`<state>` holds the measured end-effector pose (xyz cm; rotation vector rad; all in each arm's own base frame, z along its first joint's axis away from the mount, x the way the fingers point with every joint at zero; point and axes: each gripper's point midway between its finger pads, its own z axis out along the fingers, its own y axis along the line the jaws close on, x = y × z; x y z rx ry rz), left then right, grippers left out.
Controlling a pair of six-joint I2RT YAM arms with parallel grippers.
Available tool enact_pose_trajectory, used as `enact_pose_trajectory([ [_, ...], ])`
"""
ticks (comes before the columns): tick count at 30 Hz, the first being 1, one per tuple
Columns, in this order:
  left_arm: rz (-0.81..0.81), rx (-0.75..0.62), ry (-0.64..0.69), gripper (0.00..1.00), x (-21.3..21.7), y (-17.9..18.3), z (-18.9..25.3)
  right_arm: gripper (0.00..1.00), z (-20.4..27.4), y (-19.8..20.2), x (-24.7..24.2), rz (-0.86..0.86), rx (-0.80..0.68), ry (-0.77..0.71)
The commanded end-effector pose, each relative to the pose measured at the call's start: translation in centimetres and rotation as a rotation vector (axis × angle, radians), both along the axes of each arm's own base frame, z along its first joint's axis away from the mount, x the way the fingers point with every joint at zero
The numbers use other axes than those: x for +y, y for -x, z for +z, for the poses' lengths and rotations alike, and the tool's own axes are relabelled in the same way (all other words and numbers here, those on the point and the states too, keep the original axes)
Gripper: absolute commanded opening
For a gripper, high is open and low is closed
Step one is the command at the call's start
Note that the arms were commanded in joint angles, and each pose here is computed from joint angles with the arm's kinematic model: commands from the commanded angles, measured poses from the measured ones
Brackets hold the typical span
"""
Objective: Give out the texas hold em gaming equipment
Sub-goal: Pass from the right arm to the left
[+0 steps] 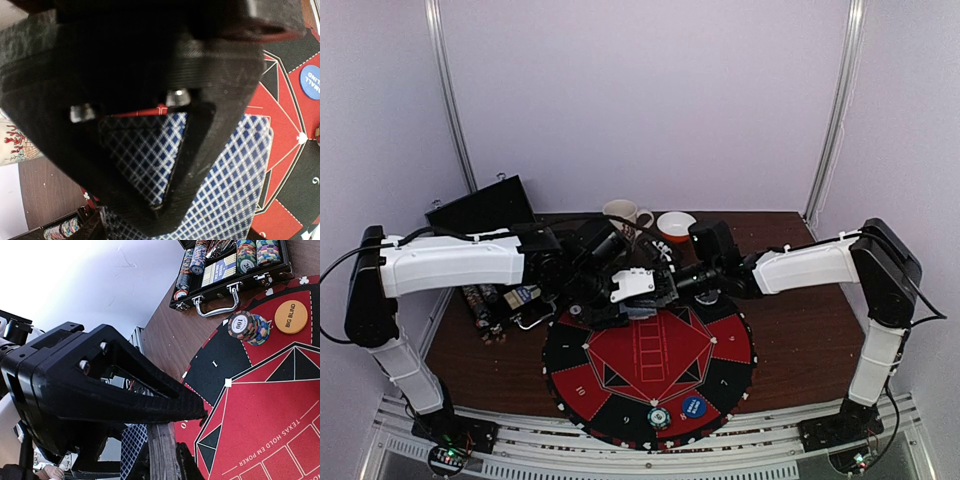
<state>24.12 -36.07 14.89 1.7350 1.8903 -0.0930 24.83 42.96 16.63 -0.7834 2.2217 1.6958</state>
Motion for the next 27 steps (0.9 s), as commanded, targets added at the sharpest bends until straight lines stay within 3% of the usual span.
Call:
enact_pose_trajectory([
  [1, 0.013, -0.010, 0.029, 0.65, -0.5, -0.7, -0.4, 0.00, 3.7, 1.0, 0.5, 0.048, -0.076, -0.073],
  [5, 0.014, -0.007, 0.027, 0.63, -0.5, -0.7, -0.6, 0.00, 4.0, 1.2, 0.6, 0.058, -0.087, -0.081],
  [9, 0.013, -0.012, 0.034, 0.52, -0.6, -0.8, -0.2, 0.00, 4.2, 1.1, 0.5, 0.049, -0.094, -0.079],
  [13, 0.027, -0.032, 0.033, 0.50, -0.4, -1.1, 0.2, 0.24, 3.6, 0.8, 0.2, 0.026, -0.100, -0.048],
  [17, 0.046, -0.056, 0.017, 0.49, 0.3, -1.4, 0.3, 0.34, 2.9, 0.0, -0.5, -0.012, -0.113, -0.002],
  [27, 0.056, -0.049, -0.006, 0.49, 1.1, -1.1, -0.3, 0.45, 2.1, -1.2, -2.4, -0.063, -0.123, 0.066],
])
